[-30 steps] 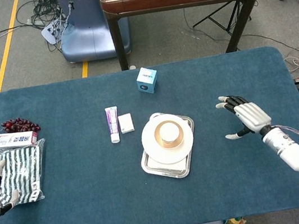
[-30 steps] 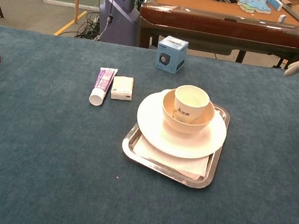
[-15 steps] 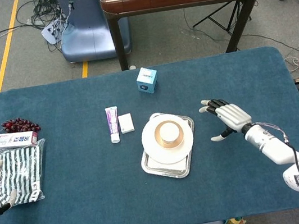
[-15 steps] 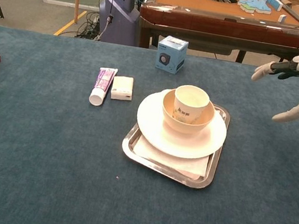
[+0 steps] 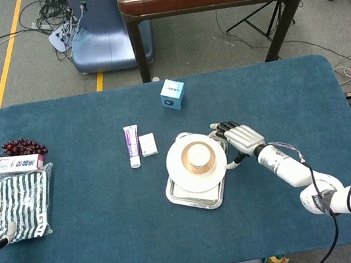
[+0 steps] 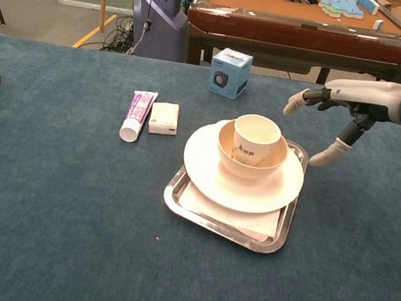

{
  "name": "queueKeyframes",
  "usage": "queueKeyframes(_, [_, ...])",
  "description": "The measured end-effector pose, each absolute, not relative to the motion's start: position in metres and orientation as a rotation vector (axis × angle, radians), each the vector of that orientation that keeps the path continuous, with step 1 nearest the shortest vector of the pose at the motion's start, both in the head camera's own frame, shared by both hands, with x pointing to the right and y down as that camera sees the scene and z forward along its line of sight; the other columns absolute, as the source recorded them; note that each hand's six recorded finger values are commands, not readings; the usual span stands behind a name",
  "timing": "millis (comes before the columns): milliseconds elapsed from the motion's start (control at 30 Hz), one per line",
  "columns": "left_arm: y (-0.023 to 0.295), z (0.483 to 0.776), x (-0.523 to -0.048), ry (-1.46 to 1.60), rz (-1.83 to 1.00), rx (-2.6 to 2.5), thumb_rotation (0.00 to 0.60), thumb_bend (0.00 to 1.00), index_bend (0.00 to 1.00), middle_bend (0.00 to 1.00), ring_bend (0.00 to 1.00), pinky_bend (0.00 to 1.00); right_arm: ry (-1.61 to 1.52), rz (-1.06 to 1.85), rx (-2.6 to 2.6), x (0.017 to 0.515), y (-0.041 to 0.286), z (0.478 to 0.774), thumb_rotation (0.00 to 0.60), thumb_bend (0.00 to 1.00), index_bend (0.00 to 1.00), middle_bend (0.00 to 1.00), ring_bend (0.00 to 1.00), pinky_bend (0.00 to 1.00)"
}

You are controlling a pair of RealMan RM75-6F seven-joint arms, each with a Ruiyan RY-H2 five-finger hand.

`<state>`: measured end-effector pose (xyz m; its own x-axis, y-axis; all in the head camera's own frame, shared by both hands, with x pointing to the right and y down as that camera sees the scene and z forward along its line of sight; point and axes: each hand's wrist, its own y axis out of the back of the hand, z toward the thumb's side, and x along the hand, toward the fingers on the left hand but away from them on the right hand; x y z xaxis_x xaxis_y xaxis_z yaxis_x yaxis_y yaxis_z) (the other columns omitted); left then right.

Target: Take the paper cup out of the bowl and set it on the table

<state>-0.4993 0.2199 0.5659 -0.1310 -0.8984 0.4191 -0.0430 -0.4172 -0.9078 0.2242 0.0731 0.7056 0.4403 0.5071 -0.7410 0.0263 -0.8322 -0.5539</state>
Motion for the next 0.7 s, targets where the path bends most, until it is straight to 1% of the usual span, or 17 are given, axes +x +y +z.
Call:
queueKeyframes(200, [0.219, 0.564, -0.501, 1.099, -1.623, -1.469, 0.600, 0.32, 0.00, 0.00, 0.00, 0.00, -0.405, 1.372, -2.237, 0.202, 0.070, 0.713, 0.600, 0.04, 0.19, 0.06, 0.00, 0.00])
queueKeyframes(400, [0.219, 0.563, -0.505, 1.111, -1.629, -1.468, 0.600, 0.32, 0.00, 0.00, 0.00, 0.00, -0.375, 1.350, -2.229, 0.182, 0.064, 0.712, 0.600, 0.04, 0.19, 0.06, 0.00, 0.00])
queueKeyframes(700, [0.219, 0.559, -0.504, 1.119, -1.614, -1.472, 0.600, 0.32, 0.00, 0.00, 0.00, 0.00, -0.339, 1.356, -2.225, 0.166, 0.066, 0.716, 0.600, 0.04, 0.19, 0.06, 0.00, 0.00])
